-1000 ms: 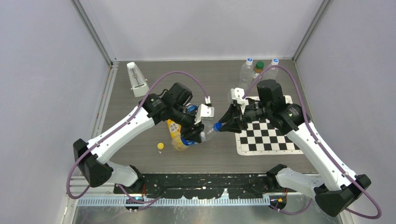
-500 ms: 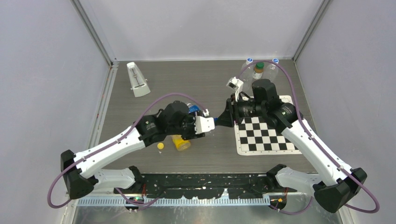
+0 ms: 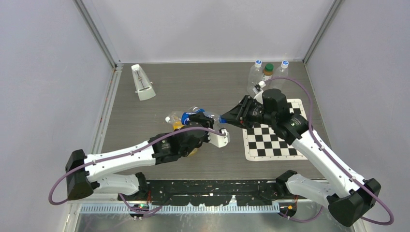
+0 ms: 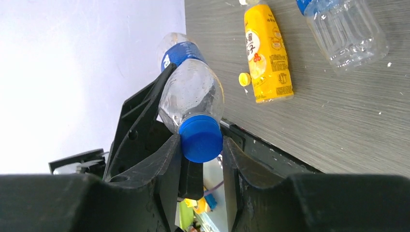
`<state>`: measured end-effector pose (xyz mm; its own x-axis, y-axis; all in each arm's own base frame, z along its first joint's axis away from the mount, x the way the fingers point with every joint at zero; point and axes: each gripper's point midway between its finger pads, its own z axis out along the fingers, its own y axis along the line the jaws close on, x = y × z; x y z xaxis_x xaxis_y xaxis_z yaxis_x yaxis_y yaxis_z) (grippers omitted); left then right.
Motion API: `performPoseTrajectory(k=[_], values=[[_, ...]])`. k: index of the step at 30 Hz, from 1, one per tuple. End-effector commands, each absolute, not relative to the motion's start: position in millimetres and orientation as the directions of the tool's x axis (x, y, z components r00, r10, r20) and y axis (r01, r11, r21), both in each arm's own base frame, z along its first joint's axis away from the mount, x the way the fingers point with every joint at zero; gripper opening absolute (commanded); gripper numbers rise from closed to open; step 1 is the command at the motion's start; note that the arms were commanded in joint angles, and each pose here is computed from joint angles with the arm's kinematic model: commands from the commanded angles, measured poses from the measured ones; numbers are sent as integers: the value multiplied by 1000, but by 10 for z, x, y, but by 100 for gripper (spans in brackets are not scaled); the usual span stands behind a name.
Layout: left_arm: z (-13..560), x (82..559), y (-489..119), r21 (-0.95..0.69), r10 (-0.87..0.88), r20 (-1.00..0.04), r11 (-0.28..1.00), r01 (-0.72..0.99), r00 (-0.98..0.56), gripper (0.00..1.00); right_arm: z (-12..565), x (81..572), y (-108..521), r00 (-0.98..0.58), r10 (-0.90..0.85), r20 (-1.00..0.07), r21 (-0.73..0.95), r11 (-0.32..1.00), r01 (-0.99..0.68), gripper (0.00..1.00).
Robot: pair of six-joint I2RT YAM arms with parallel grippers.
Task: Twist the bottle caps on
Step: Screw the bottle cap onto the plastic bottle.
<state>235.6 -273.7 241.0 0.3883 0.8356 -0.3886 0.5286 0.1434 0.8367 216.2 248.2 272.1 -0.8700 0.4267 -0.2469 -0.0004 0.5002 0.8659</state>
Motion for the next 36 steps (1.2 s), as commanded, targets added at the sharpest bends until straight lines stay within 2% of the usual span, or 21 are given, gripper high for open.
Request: performPoseTrajectory(k=[1,2,3,4,6,8,11,15,19,21,23,28,36], values=[[2766,2327,-2904,851,787,-442,217,477,430,0,2930,2460,2351,-757,562,-333,867,499,-11,13],[2726,2320,-2884,839,794,-449,215,500,411,0,2959,2474,2328,-743,535,-402,844,531,-75,30],[2675,2317,-2849,823,802,-455,213,526,387,0,3036,2471,2301,-723,522,-452,830,544,-127,41],[2605,2315,-2806,802,809,-464,211,559,360,0,3084,2479,2270,-692,478,-542,785,581,-214,58],[2481,2291,-2737,749,812,-490,207,629,317,0,3166,2465,2179,-611,398,-684,684,642,-347,74],[2403,2235,-2696,685,799,-530,206,699,284,0,3202,2412,2094,-526,301,-796,563,687,-459,81],[2321,2149,-2645,566,773,-593,204,799,223,0,3224,2302,1991,-380,149,-913,366,710,-601,83],[2292,1968,-2644,409,749,-638,133,903,178,0,3160,2125,1983,-200,-41,-979,128,642,-756,83],[2258,1757,-2696,254,741,-654,26,967,152,0,3046,1871,2073,-16,-191,-981,-74,457,-887,84],[2222,1645,-2732,182,749,-646,-38,982,149,0,3007,1697,2133,92,-230,-969,-165,321,-933,84],[2171,1565,-2751,119,767,-625,-93,989,147,0,2995,1630,2161,159,-231,-960,-218,260,-941,85],[2142,1442,-2797,8,791,-594,-174,985,145,0,2975,1530,2228,215,-209,-954,-253,173,-952,84],[2199,1445,-2854,23,768,-619,-192,981,165,0,2921,1375,2326,234,-181,-955,-253,90,-963,76]])
